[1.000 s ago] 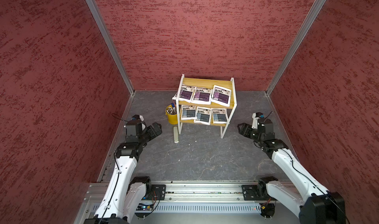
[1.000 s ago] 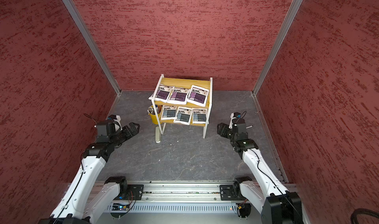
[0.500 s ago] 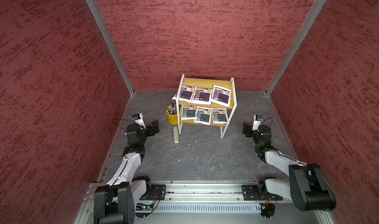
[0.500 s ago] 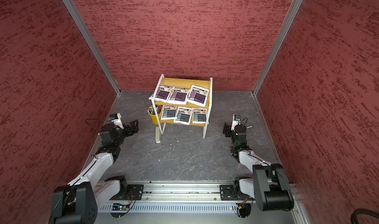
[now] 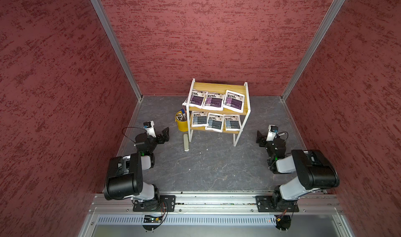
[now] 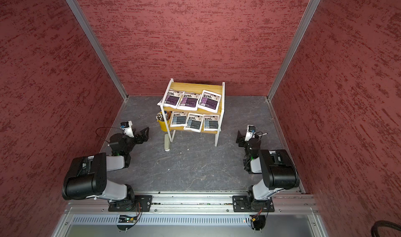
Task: Place the bagged coffee beans on the shelf by color
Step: Reset both arms
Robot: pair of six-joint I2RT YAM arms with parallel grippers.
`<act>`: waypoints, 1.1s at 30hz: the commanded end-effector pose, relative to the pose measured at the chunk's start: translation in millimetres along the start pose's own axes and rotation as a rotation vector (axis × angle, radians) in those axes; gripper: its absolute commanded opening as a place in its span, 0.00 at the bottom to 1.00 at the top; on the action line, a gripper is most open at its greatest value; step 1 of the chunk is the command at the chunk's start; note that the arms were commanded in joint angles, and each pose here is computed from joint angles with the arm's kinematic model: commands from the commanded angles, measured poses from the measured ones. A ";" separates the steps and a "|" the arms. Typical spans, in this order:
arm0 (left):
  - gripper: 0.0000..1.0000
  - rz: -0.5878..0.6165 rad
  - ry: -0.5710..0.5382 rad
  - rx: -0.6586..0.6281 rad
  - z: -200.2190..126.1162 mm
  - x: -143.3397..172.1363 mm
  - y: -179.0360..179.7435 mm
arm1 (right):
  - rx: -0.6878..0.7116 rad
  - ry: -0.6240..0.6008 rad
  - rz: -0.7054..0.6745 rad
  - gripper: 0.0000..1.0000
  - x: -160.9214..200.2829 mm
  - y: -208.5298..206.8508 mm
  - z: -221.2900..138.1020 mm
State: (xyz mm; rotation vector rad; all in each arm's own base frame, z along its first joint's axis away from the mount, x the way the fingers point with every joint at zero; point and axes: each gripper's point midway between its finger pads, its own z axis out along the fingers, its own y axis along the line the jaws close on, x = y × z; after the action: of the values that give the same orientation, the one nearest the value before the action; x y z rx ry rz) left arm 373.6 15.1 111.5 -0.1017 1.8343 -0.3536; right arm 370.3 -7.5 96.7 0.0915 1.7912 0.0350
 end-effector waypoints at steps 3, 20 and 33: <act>1.00 0.150 -0.063 0.067 7.9 -17.1 -26.9 | -0.052 -0.089 -0.009 0.83 -30.4 9.0 6.4; 1.00 0.166 -0.017 -0.094 28.1 -8.0 -12.6 | -0.071 0.022 -0.021 0.98 -26.1 13.6 27.5; 1.00 0.169 -0.020 -0.094 28.1 -8.1 -12.3 | -0.077 0.018 -0.023 0.98 -26.6 14.6 26.8</act>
State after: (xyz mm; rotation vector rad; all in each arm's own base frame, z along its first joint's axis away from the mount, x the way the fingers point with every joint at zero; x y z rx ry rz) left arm 398.6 -1.5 110.6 -0.0238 1.8402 -0.1710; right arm 402.6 3.1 111.6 0.0339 1.8221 0.0838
